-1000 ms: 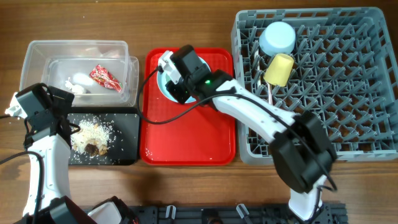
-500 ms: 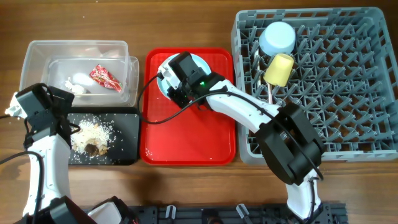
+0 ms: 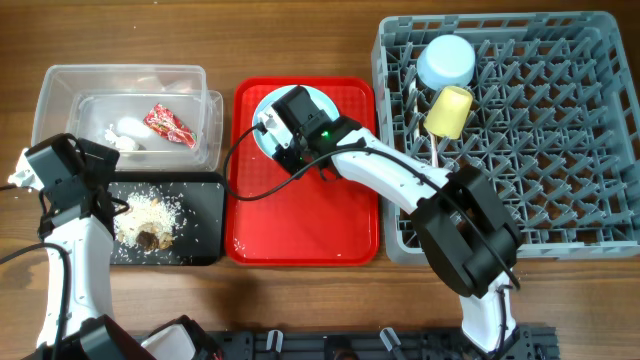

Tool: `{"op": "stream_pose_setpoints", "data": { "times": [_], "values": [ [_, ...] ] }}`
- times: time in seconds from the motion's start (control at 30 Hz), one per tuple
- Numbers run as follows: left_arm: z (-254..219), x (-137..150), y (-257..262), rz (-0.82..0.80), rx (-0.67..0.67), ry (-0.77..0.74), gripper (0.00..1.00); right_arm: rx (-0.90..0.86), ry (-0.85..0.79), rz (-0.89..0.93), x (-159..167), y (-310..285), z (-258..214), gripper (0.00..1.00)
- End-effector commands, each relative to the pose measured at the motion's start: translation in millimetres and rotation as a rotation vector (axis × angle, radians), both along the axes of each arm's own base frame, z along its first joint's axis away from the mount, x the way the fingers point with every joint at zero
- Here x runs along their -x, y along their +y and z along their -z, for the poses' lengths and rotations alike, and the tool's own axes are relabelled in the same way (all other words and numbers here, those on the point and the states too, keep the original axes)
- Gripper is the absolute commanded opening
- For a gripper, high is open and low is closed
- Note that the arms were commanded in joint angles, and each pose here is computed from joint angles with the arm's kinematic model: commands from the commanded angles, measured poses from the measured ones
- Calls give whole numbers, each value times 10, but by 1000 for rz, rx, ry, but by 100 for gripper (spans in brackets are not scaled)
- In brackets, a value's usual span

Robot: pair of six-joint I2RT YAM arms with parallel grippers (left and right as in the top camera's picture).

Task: Sort waste into correct bins and load items into the dishwasher rack
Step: 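Grasp the pale green bowl rim with the right gripper and lift, then carry the green bowl into the rack and set it down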

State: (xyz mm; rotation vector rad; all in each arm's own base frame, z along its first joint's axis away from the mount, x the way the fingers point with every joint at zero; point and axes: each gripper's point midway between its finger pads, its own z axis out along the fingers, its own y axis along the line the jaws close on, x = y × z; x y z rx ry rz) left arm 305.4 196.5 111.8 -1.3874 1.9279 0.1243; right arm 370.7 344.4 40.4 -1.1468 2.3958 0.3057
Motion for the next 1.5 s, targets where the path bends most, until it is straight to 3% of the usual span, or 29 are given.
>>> {"op": "stream_pose_setpoints", "data": {
  "times": [0.0,0.13,0.4,0.57,0.77,1.03,1.47],
  "values": [
    [-86,-12,36,2,-23,-12,100,1,-4,15,-40,11,-5,4],
    [-86,-12,36,2,-23,-12,100,-96,0,54,-33,104,-390,4],
    [-86,-12,36,3,-23,-12,100,-341,-54,192,118,-185,-1807,4],
    [-86,-12,36,2,-23,-12,100,-513,77,274,386,-742,-2439,4],
    [-86,-12,36,2,-23,-12,100,-756,307,270,692,-1423,-2850,4],
    [-86,-12,36,3,-23,-12,100,-1088,481,219,838,-2062,-2814,4],
    [-86,-12,36,3,-23,-12,100,-1289,524,526,898,-2828,-1734,4]
  ]
}}
